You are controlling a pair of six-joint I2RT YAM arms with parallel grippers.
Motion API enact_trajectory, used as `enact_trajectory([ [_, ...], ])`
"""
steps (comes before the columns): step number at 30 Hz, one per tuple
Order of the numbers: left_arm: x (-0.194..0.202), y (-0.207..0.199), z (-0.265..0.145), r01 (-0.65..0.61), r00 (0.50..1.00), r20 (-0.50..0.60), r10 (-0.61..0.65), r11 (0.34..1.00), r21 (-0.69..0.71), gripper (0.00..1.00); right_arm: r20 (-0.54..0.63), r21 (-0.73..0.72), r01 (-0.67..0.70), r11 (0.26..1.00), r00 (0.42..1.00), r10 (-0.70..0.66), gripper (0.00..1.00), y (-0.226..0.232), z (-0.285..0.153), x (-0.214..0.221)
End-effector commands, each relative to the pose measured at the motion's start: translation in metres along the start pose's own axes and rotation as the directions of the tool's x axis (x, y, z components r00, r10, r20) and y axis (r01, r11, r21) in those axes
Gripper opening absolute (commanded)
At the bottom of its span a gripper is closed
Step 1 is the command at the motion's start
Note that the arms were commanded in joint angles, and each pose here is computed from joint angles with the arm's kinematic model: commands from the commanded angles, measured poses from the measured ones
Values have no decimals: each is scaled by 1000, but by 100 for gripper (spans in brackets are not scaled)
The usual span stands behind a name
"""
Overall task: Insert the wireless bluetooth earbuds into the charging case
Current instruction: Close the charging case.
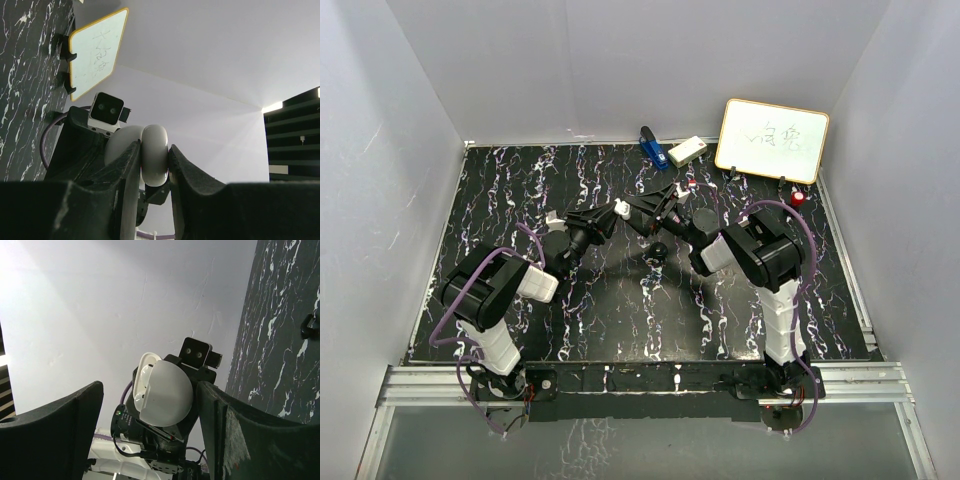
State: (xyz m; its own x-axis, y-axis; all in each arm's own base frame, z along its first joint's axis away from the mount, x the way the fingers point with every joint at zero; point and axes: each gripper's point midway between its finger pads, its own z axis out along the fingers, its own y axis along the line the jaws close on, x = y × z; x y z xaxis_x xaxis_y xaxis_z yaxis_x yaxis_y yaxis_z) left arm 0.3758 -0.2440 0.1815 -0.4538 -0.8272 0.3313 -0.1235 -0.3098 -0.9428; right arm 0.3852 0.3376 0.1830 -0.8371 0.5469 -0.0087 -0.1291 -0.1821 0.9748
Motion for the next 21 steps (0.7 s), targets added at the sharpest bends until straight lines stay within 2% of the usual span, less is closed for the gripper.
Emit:
enact_trajectory([
  [1, 11, -22, -5, 31, 999, -35, -28, 998, 62, 0, -2, -387, 225, 894, 970, -245, 73, 106, -11, 21],
  [21, 2, -18, -12, 40, 999, 13, -40, 998, 40, 0, 15, -393, 251, 885, 964, -266, 71, 112, -15, 22],
])
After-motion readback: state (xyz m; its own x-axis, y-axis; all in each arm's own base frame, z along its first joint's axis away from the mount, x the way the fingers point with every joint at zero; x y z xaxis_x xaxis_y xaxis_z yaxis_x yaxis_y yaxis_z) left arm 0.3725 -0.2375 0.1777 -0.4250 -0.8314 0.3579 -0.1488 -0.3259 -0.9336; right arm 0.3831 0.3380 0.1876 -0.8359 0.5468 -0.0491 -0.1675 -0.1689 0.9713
